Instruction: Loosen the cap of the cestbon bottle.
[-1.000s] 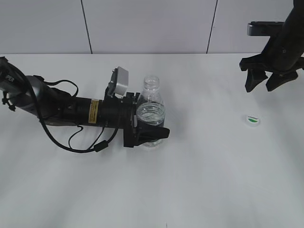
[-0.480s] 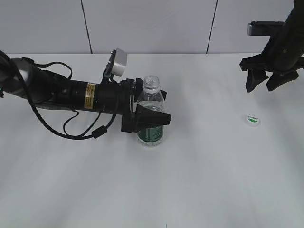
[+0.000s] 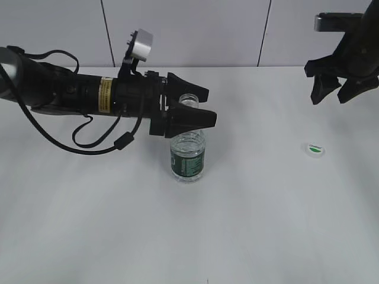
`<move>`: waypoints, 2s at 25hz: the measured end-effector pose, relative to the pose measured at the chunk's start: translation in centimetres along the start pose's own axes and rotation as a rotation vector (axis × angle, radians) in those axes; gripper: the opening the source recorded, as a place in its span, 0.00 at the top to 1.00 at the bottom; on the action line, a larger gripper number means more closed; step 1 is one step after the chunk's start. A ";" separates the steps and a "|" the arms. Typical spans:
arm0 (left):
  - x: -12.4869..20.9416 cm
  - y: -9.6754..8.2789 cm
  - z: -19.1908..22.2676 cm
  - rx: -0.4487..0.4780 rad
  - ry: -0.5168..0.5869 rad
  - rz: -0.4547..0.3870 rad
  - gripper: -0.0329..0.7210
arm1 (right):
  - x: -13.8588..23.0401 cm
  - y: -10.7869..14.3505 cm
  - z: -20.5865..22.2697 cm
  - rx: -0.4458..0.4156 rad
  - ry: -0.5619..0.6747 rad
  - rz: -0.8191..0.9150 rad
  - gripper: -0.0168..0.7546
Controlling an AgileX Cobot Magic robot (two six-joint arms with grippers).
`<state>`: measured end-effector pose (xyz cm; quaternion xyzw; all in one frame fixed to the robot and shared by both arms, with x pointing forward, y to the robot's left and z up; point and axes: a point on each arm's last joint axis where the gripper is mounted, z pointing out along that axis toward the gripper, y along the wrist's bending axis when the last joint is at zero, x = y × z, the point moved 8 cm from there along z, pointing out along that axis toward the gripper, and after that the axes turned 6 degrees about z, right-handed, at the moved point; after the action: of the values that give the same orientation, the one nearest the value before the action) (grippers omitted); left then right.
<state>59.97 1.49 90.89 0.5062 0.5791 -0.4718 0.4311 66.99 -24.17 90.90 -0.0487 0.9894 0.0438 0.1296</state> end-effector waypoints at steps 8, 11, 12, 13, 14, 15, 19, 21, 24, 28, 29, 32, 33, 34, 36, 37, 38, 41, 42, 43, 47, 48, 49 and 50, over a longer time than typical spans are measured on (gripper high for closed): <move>-3.3 -0.4 -0.7 -0.014 -0.037 -0.071 0.18 | -0.7 0.3 -3.5 -0.004 -0.026 -0.008 0.41; -5.1 -0.5 -1.4 -0.036 -0.053 -0.088 0.18 | -0.5 0.4 -4.1 -0.007 0.005 -0.011 0.41; -5.6 -0.3 -1.7 -0.057 -0.050 -0.096 0.19 | -0.4 0.4 -4.2 -0.006 0.013 -0.012 0.41; -6.1 0.0 -2.1 -0.083 -0.046 -0.106 0.20 | -0.3 0.4 -4.3 -0.005 0.019 -0.013 0.41; -6.5 0.3 -2.5 -0.109 -0.044 -0.120 0.20 | -0.2 0.4 -4.4 -0.002 0.026 -0.015 0.41; -6.8 0.7 -3.0 -0.138 -0.039 -0.131 0.20 | -0.1 0.3 -4.4 -0.001 0.034 -0.016 0.41; -6.3 3.1 -5.2 -0.297 0.022 -0.234 0.21 | 0.9 0.0 -4.8 0.019 0.089 -0.026 0.41; -6.1 4.4 -6.7 -0.379 0.029 -0.305 0.21 | 1.0 -0.2 -5.6 0.032 0.083 -0.034 0.41; -5.5 6.3 -9.3 -0.500 0.032 -0.395 0.21 | 1.1 -0.2 -7.5 0.041 0.043 -0.042 0.41; -4.0 8.0 -11.9 -0.617 0.077 -0.457 0.21 | 2.7 0.3 -10.0 0.028 0.012 -0.040 0.41; -3.6 8.2 -12.3 -0.635 0.092 -0.461 0.21 | 3.4 0.5 -10.5 0.021 0.011 -0.040 0.41; -2.9 8.4 -13.2 -0.658 0.128 -0.463 0.21 | 6.9 1.0 -10.8 0.013 0.054 -0.049 0.41; -2.8 8.6 -13.5 -0.666 0.126 -0.478 0.21 | 8.0 1.2 -11.3 0.011 0.053 -0.053 0.41; -2.7 8.6 -13.8 -0.671 0.125 -0.487 0.21 | 9.1 1.2 -11.5 0.008 0.055 -0.053 0.41; -2.6 8.8 -14.3 -0.680 0.122 -0.500 0.21 | 11.1 1.3 -12.7 0.007 0.013 -0.054 0.41; -2.5 8.8 -14.5 -0.682 0.126 -0.499 0.21 | 11.8 1.3 -13.2 0.007 -0.015 -0.055 0.41; -2.5 8.7 -14.6 -0.678 0.131 -0.496 0.21 | 12.5 1.3 -14.0 0.007 -0.049 -0.056 0.41; -2.7 8.4 -14.7 -0.664 0.139 -0.483 0.21 | 14.4 1.3 -16.1 0.011 -0.158 -0.062 0.41; -2.8 8.3 -14.6 -0.660 0.138 -0.481 0.21 | 15.0 1.3 -16.8 0.012 -0.200 -0.064 0.41; -2.9 8.3 -14.6 -0.658 0.138 -0.479 0.21 | 15.7 1.3 -17.5 0.013 -0.239 -0.067 0.41; -3.2 8.2 -14.7 -0.662 0.125 -0.498 0.21 | 18.3 1.2 -19.5 0.018 -0.385 -0.074 0.41; -3.2 8.2 -14.7 -0.663 0.121 -0.510 0.21 | 19.1 1.1 -19.7 0.022 -0.409 -0.076 0.41; -3.3 8.2 -14.7 -0.664 0.118 -0.520 0.21 | 20.2 1.1 -20.4 0.026 -0.456 -0.080 0.41; -3.3 8.2 -14.7 -0.664 0.116 -0.527 0.21 | 21.1 1.0 -20.6 0.030 -0.480 -0.083 0.41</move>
<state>68.15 15.69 95.88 0.2002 0.8324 -0.3244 0.4023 41.38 -27.05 105.29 -0.0757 0.9280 0.0342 0.3633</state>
